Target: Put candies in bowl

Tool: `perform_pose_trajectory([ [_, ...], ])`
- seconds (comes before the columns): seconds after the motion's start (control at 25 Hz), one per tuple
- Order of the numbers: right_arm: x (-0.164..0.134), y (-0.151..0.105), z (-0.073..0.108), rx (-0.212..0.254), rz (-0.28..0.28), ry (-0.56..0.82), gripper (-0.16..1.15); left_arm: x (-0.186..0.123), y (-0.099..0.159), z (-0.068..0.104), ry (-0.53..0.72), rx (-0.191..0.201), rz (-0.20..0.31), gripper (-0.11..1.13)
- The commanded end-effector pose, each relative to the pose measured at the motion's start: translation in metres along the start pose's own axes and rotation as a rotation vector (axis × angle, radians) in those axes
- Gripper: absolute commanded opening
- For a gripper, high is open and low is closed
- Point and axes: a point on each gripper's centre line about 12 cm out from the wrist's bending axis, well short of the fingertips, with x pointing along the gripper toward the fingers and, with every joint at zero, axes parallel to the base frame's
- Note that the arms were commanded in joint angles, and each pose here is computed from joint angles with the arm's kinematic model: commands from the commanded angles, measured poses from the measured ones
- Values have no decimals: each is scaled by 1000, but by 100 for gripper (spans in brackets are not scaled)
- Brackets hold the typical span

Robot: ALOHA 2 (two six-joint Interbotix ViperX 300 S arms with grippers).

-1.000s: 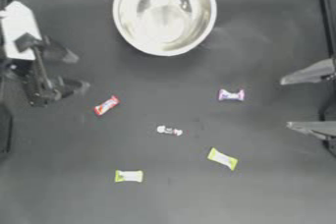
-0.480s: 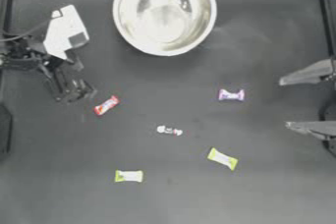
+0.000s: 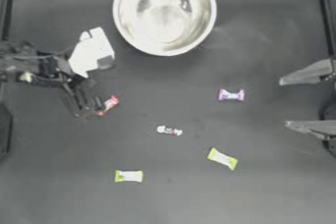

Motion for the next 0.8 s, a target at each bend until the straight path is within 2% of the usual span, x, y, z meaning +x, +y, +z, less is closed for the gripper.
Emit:
perform_pose_trajectory([
  [0.04,1,0,5,6,-3,-15,100,1,-2,7,-14,0,26,102],
  [0.16,1,0,5,6,-3,-17,100,12,0,4,16,-17,53,102],
  [0.32,1,0,5,7,-3,-17,100,27,-4,0,57,-10,69,102],
  [0.8,1,0,5,9,-3,-17,100,45,-13,6,73,5,66,102],
])
